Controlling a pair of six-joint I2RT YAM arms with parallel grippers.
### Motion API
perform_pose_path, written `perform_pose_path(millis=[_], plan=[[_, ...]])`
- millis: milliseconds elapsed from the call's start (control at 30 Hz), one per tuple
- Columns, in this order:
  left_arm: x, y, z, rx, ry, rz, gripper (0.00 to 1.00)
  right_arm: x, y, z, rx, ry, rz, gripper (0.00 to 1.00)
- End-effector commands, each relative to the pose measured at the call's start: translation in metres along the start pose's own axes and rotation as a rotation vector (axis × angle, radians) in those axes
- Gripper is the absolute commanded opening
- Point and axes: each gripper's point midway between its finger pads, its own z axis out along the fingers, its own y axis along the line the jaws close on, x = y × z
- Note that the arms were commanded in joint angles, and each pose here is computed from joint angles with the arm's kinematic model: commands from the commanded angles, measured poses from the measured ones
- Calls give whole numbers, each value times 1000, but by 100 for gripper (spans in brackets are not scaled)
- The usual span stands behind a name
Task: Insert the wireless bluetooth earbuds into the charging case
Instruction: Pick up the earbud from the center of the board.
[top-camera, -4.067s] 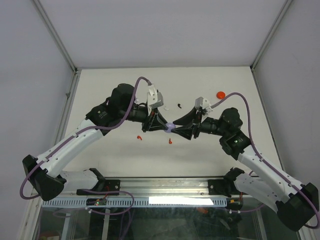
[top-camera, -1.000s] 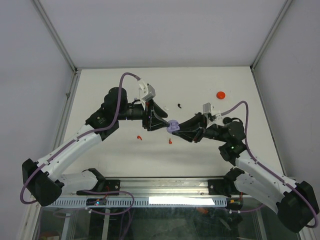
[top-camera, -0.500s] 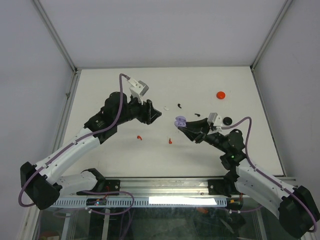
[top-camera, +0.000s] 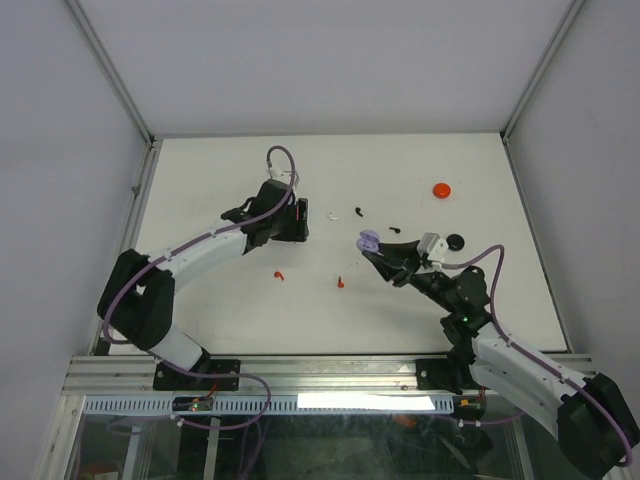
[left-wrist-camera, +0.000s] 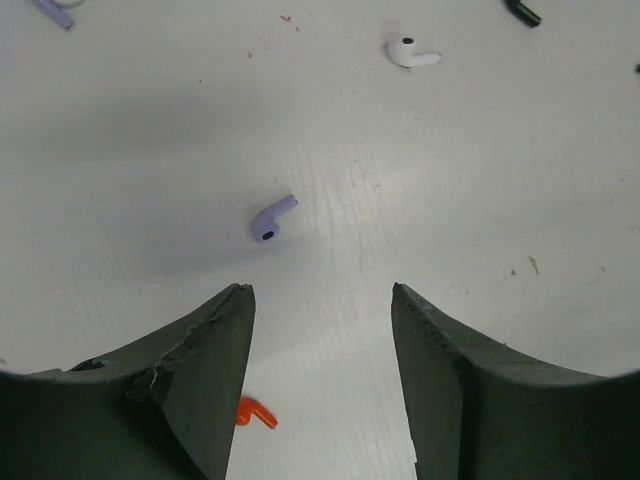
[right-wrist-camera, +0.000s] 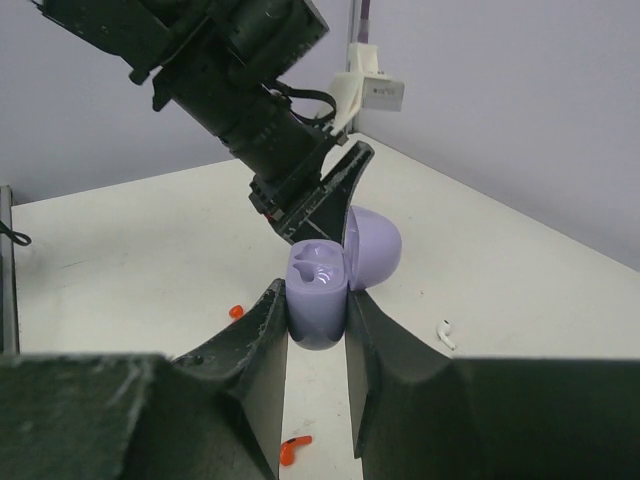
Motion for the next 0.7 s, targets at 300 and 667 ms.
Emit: perform_pose_path(millis=[300,667], plan=[[-24,18,64,-146,14,28,50,-14,-4,-2,29,-61,-46,0],[-8,5,92,-66,137,114,43,-11,-6,-2,38,-45,-46,0]])
